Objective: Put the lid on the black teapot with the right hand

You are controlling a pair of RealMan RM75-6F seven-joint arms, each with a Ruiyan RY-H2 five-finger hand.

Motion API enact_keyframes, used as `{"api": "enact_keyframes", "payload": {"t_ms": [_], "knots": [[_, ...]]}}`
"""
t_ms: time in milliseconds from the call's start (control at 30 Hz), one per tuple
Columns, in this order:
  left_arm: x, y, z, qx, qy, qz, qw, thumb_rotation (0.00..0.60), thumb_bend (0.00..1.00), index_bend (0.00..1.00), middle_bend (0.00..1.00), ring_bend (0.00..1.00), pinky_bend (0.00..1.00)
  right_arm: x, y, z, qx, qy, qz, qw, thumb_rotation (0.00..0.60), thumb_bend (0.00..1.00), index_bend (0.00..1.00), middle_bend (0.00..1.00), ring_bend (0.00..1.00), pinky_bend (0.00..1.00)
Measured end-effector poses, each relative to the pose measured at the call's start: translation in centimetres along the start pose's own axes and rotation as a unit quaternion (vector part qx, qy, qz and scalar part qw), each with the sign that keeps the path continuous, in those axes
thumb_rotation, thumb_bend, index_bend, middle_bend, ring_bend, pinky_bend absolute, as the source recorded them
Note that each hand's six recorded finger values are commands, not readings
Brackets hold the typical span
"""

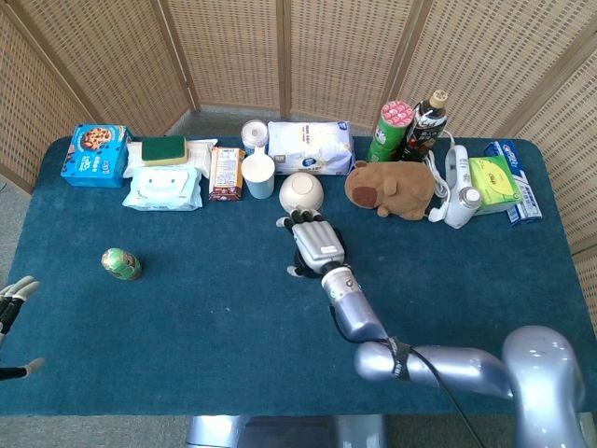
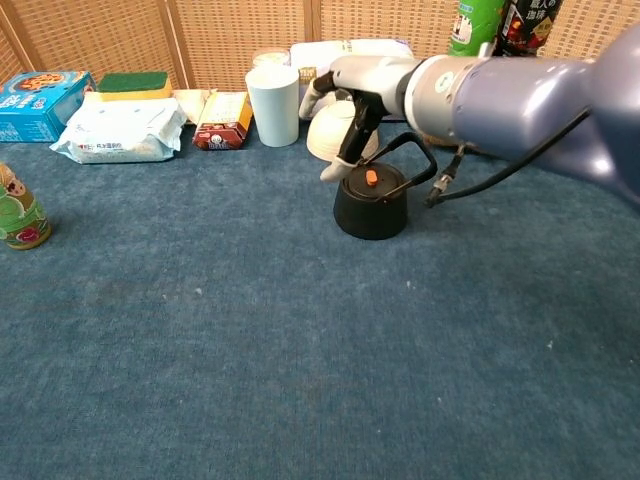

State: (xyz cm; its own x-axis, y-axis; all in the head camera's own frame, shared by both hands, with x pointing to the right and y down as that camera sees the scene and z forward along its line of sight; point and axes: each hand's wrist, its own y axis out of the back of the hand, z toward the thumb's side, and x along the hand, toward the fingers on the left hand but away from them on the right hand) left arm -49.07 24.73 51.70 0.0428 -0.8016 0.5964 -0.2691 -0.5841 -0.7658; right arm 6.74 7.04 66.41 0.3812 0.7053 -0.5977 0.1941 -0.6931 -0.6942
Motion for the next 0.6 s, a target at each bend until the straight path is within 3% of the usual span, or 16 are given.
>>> {"api": "enact_keyframes", "payload": {"t_ms": [100, 333, 600], "knots": [[0.0, 0.0, 0.1, 0.001, -0.003, 0.000, 1.0000, 0.600, 0.08, 0.00, 0.00, 0.00, 0.10, 1.2, 1.3, -0.5, 0.020, 0.012, -0.010, 0.9997, 0.596, 0.00, 0.18, 0.05, 0.01, 0.00], [-0.2, -0.2, 0.5, 0.005, -0.015, -0.004, 0.9999, 0.600, 0.08, 0.00, 0.00, 0.00, 0.10, 4.3, 3.4, -2.9, 0.059, 0.036, -0.052, 0.9963, 0.477, 0.00, 0.18, 0.06, 0.01, 0.00], [-0.5, -0.5, 1.1, 0.014, -0.024, -0.006, 0.9996, 0.600, 0.08, 0.00, 0.00, 0.00, 0.10, 8.8, 5.9, -7.7, 0.097, 0.051, -0.104, 0.9885, 0.450, 0.00, 0.18, 0.07, 0.01, 0.00]]}}
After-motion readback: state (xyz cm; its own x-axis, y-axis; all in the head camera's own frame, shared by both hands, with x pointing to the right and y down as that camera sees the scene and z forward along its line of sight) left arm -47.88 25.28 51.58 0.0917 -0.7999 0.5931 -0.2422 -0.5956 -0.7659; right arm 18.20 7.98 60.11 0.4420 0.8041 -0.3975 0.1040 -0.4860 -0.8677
